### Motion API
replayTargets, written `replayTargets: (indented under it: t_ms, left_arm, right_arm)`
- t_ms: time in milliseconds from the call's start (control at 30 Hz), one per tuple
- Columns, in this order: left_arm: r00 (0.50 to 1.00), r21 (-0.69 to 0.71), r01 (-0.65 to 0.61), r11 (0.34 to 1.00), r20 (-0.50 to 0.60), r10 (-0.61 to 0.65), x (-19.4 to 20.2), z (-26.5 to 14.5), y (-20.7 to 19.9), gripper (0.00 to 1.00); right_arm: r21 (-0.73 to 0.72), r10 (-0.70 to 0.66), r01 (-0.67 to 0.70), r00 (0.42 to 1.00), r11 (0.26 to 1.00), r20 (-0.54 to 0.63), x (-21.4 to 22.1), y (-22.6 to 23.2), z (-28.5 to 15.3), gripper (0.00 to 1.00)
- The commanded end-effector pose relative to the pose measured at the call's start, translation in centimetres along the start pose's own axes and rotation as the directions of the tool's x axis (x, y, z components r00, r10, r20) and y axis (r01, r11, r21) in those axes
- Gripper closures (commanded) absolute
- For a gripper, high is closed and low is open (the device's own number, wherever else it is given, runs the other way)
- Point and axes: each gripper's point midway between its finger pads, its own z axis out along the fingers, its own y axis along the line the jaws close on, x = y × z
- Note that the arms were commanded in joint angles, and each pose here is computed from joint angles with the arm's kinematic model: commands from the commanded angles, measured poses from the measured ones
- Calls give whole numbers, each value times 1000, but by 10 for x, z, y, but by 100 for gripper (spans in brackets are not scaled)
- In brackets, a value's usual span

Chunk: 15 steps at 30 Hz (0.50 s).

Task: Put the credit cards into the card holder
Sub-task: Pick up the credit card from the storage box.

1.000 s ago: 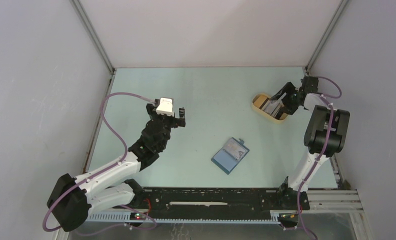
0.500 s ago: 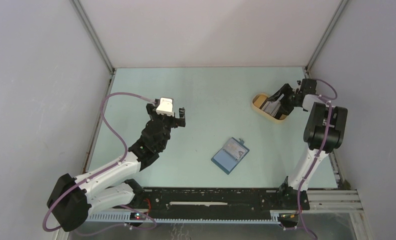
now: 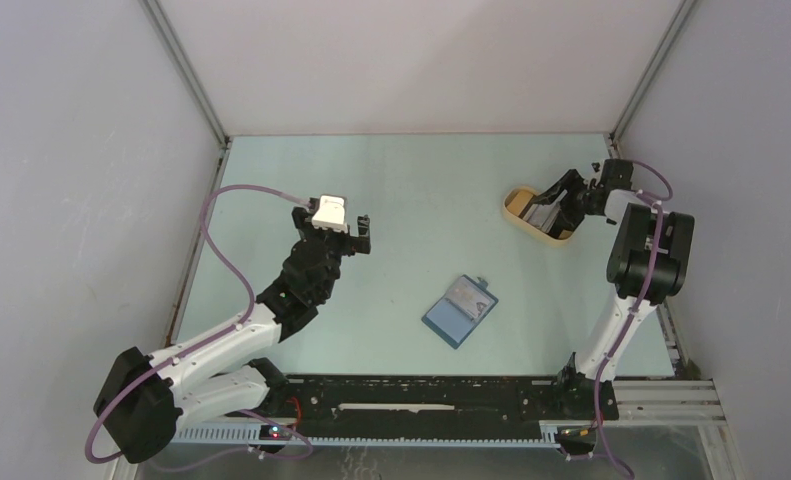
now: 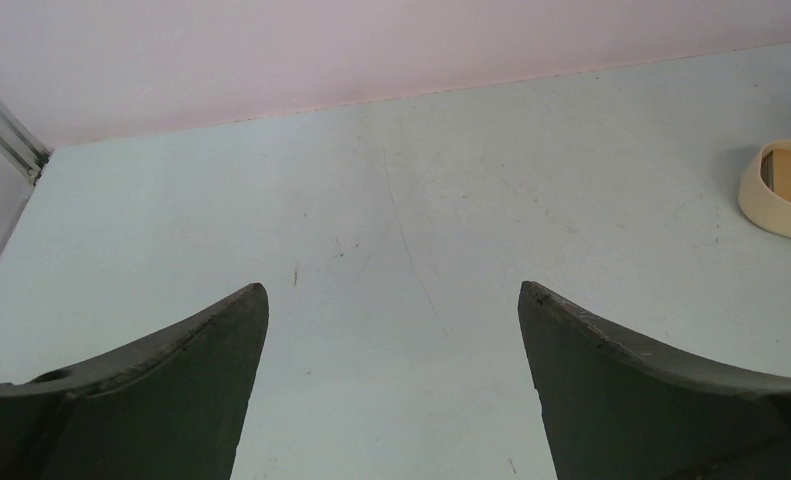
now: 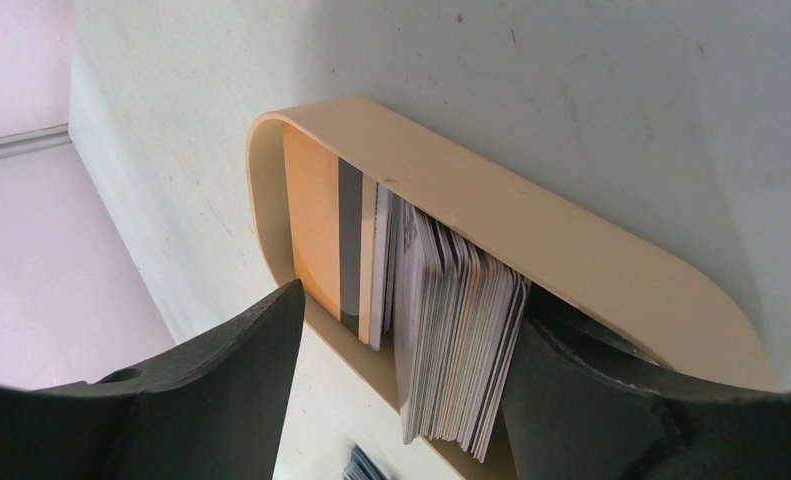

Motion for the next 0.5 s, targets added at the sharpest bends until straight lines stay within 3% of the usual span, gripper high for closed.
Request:
replayTargets:
  t_ms: [0,467]
  left_arm:
    - [999,3,23,1000,46,-23,-15,-1,1,0]
    - [999,3,24,1000,48,-24,-15,-1,2,0]
  right_arm:
    - [-61,-29,32,998,998,48,-18,21,-22,25]
    - [-91,-14,18,999,996,37,-18,24,-35,26]
